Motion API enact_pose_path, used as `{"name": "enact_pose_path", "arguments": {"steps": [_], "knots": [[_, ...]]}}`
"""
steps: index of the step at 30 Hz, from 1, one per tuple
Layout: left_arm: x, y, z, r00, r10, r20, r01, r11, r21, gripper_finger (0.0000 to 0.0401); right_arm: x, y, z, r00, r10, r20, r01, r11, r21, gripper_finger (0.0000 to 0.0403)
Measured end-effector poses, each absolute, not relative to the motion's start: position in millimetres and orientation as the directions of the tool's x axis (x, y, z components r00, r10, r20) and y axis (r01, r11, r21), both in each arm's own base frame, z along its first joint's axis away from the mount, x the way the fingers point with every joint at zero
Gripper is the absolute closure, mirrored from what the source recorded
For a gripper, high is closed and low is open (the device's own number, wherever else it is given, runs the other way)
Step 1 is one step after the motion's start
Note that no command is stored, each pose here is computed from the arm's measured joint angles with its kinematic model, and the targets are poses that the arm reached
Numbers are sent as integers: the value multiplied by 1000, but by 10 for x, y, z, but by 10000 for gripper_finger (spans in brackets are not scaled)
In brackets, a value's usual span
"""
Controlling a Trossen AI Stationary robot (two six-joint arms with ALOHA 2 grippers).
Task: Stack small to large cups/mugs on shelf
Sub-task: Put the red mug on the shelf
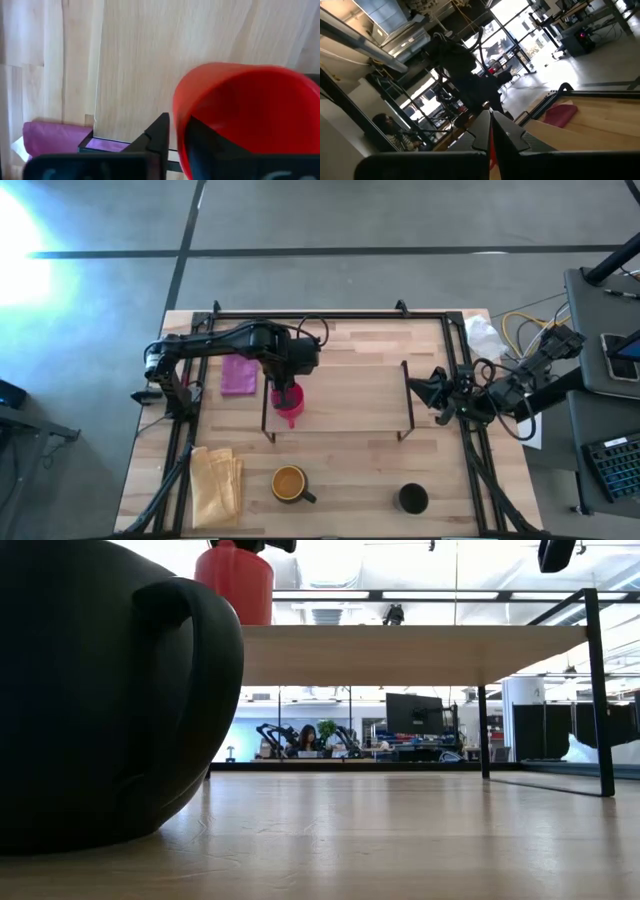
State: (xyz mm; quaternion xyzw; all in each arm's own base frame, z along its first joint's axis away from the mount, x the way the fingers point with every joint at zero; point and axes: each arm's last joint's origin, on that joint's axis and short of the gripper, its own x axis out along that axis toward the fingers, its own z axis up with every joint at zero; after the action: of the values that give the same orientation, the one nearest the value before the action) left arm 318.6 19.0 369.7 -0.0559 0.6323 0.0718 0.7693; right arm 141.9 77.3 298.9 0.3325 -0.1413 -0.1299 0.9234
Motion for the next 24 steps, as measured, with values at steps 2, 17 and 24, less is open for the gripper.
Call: {"name": "enact_pose_path", "arguments": {"steps": [2,17,24], "knots": [[3190,191,3692,188,42,-981,-182,983,7,345,1420,773,2985,927,-333,172,149,747,648,394],[3055,196,3836,229,86,-970,-216,976,36,310,1410,750,2973,902,-406,146,225,733,642,394],[3047,201,3799,205,104,-973,-255,966,49,310,1403,746,2979,902,-405,149,222,731,645,394]]}}
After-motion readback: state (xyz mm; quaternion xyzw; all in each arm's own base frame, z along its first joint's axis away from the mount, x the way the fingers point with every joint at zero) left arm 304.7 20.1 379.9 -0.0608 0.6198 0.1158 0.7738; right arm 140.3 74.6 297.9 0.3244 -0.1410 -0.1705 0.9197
